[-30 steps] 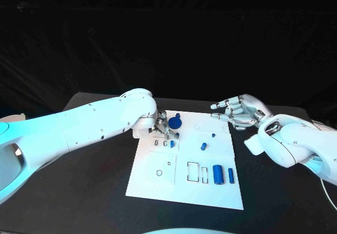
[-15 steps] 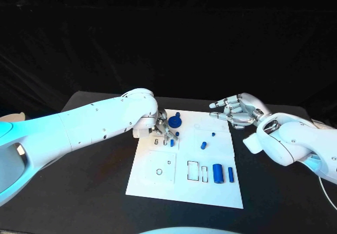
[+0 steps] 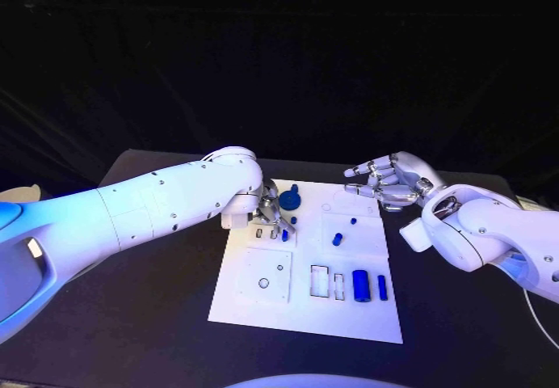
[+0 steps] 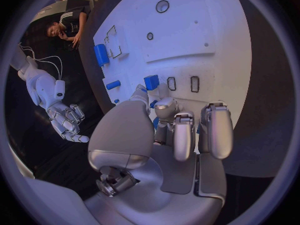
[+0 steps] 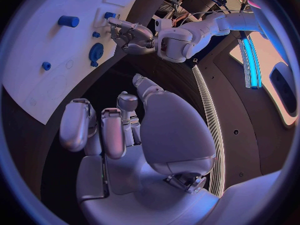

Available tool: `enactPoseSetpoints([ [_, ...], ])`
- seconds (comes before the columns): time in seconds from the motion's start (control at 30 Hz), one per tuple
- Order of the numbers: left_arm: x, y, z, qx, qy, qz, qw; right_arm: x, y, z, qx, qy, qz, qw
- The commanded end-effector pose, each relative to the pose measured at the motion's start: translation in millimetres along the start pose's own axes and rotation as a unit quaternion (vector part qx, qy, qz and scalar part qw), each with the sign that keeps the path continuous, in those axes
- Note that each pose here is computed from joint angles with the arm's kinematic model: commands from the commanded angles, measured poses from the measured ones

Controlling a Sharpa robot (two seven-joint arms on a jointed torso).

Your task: Assemble the parts on the task board

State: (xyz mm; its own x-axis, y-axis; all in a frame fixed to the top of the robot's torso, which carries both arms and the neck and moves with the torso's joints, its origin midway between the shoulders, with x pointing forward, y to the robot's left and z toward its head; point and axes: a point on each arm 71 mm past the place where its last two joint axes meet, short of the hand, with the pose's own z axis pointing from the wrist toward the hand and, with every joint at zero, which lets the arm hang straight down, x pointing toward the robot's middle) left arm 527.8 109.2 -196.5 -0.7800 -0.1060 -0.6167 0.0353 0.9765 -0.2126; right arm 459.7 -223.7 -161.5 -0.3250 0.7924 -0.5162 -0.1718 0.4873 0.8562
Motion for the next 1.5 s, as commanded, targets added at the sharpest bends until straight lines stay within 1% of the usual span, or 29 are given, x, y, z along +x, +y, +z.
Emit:
enactPoseSetpoints([
  [0.03,1.6,-3.0,0.3,0.007,0.003,0.005,1.000,0.9,0.7,0.7,-0.004,0.003,-0.006,1.000],
  [0.37,3.1,-5.9,0.8,0.012,0.004,0.006,1.000,2.4,0.8,2.4,-0.004,0.005,-0.007,1.000],
  [0.77,6.2,-6.1,4.0,0.013,0.009,0.003,1.000,3.5,0.7,3.6,-0.004,0.007,-0.008,1.000],
  [1.5,7.7,-8.1,4.0,0.018,0.006,-0.006,1.000,4.0,-0.5,5.0,-0.002,0.009,-0.012,1.000],
])
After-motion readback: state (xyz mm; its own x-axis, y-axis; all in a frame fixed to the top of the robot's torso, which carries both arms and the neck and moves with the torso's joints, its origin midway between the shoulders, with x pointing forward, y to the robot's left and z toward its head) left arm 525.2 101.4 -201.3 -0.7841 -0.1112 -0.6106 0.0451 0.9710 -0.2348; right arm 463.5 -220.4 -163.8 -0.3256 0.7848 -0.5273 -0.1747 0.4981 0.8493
